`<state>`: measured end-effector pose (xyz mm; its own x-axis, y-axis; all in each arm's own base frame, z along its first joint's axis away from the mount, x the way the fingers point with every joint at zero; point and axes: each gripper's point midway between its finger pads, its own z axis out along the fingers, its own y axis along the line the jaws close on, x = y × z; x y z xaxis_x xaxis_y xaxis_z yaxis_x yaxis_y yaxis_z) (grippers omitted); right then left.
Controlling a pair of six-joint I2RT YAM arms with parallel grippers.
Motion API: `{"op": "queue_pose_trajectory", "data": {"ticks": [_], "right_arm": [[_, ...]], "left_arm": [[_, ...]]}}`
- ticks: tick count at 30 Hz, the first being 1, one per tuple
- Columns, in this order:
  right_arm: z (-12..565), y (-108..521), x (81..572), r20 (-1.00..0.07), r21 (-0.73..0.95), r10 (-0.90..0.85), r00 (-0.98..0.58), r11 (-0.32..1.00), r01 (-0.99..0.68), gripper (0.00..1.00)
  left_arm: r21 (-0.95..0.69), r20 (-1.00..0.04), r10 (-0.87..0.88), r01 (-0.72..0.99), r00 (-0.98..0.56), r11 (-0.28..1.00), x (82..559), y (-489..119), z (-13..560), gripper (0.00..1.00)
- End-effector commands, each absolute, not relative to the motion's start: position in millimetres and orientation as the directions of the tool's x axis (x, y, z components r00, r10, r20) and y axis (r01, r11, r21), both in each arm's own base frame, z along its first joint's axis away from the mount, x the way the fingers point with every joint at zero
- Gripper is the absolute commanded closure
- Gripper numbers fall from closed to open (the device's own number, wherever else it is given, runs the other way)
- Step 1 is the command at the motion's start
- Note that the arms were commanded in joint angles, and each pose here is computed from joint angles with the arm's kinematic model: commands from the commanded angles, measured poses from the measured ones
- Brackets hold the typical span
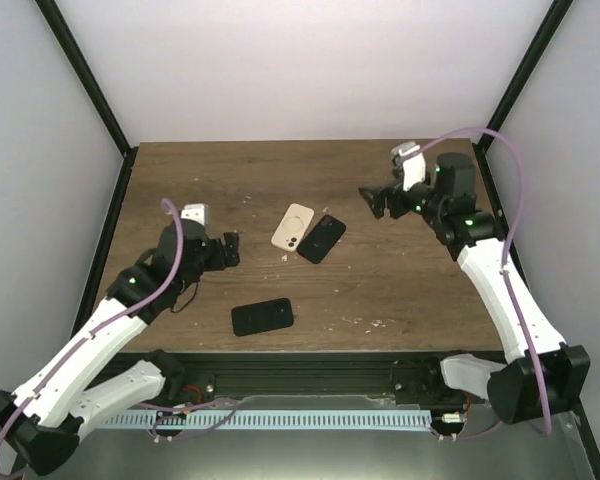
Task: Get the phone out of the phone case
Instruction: Pick up the phone at the center of the board.
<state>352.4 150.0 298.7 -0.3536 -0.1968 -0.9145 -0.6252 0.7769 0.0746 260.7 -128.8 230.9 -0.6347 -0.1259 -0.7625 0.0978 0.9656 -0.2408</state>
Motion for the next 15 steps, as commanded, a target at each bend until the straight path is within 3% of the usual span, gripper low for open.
{"op": "queue_pose_trajectory", "data": {"ticks": [1,5,7,10,15], "right_arm": [[374,128,358,-0.965,0.087,-0.045,-0.260,0.876,-0.475,0.00],[370,118,355,-0.970,0.055,-0.057,-0.238,0.897,-0.438,0.00],[358,125,345,-0.966,-0.004,-0.135,-0.221,0.862,-0.506,0.00],[332,153,314,-0.941,-0.101,-0.299,-0.158,0.695,-0.712,0.00],[296,184,286,-0.900,-0.038,-0.395,-0.182,0.488,-0.872,0.04]], "left_arm": [[-0.227,-0.862,-0.223,-0.046,-0.456,0.973,273,-95,282,0.03],[-0.198,-0.850,-0.217,-0.090,-0.480,0.976,274,-90,280,0.00],[-0.200,-0.850,-0.198,-0.049,-0.488,0.979,272,-95,274,0.00],[-0.155,-0.856,-0.101,0.065,-0.506,0.986,264,-105,262,0.01],[-0.174,-0.837,-0.050,0.178,-0.545,0.969,248,-117,242,0.05]]}}
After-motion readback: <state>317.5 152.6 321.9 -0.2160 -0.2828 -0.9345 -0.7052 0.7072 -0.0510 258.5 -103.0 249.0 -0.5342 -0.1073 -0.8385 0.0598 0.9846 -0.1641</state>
